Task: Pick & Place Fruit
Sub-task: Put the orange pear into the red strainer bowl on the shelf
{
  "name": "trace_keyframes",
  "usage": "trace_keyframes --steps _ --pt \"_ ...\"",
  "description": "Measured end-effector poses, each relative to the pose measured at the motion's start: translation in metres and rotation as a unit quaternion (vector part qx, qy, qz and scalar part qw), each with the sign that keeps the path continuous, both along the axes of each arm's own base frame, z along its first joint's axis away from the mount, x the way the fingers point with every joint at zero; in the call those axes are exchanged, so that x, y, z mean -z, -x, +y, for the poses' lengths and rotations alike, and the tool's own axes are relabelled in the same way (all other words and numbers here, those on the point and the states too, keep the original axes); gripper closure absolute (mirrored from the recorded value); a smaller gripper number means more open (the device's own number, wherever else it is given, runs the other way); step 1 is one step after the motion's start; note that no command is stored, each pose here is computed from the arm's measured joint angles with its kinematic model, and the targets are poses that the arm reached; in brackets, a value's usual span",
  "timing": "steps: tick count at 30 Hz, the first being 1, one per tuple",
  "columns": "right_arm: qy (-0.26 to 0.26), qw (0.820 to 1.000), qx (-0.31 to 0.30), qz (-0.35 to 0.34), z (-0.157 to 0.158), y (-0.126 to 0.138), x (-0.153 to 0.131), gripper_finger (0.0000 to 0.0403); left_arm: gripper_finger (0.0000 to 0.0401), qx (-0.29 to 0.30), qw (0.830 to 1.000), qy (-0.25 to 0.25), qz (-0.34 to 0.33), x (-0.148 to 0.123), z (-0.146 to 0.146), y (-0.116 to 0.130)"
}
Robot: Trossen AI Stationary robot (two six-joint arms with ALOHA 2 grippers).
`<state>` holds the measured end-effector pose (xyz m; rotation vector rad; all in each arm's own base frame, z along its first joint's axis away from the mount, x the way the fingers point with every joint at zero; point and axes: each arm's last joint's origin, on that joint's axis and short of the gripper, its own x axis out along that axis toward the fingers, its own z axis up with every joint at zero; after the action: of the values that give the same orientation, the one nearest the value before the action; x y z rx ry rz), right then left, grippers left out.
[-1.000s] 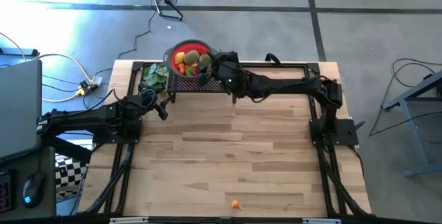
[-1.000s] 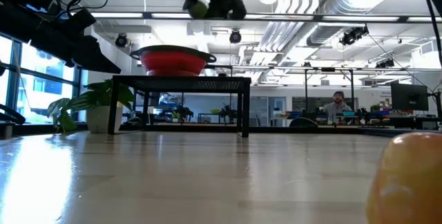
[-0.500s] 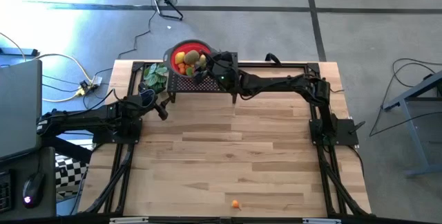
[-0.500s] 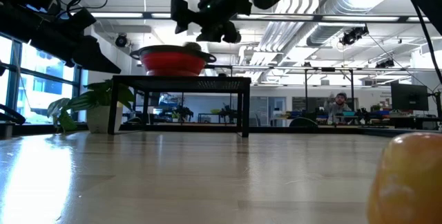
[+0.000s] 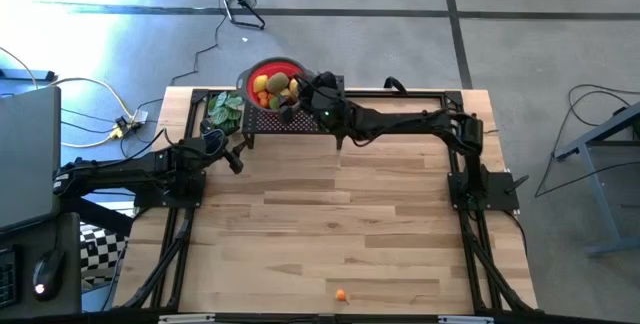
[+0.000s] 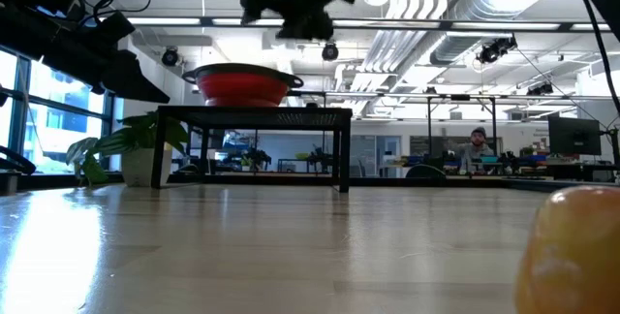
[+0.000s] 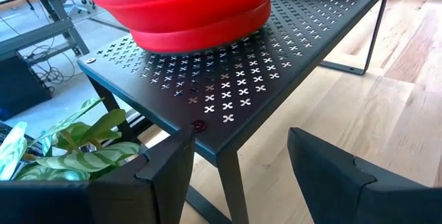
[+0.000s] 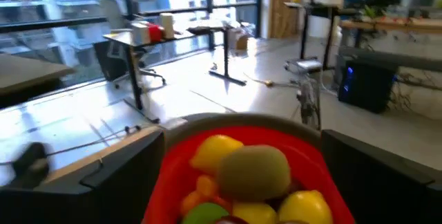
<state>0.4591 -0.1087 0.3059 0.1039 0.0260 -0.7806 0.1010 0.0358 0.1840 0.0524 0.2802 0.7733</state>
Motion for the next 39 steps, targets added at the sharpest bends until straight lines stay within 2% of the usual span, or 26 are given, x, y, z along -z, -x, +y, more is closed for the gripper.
trace_keyframes --steps 7,15,21,26,29,31,39 --pt "0.025 0.997 -0.056 0.046 0.051 0.011 -0.027 0.0071 0.0173 0.0 1.0 0.0 0.0 0.0 0.0 0.0" --pt "0.012 0.986 -0.126 0.113 0.112 0.037 -0.047 0.0124 0.0173 0.0 1.0 0.0 0.0 0.0 0.0 0.0" --pt "-0.064 0.976 -0.173 0.117 0.149 0.055 -0.052 0.0151 0.0173 0.0 1.0 0.0 0.0 0.0 0.0 0.0" --pt "-0.153 0.946 -0.254 0.131 0.175 0.061 -0.044 0.0166 0.0173 0.0 1.0 0.0 0.0 0.0 0.0 0.0" --pt "-0.171 0.927 -0.296 0.151 0.185 0.064 -0.041 0.0172 0.0173 0.001 1.0 0.002 -0.001 0.0 0.0 0.0" --pt "-0.173 0.923 -0.302 0.166 0.188 0.066 -0.039 0.0176 0.0173 0.006 1.0 0.014 -0.006 0.001 0.0 0.0" --pt "-0.135 0.931 -0.259 0.218 0.17 0.078 -0.043 0.0204 0.0173 0.023 0.999 0.025 -0.009 0.002 -0.001 -0.001"
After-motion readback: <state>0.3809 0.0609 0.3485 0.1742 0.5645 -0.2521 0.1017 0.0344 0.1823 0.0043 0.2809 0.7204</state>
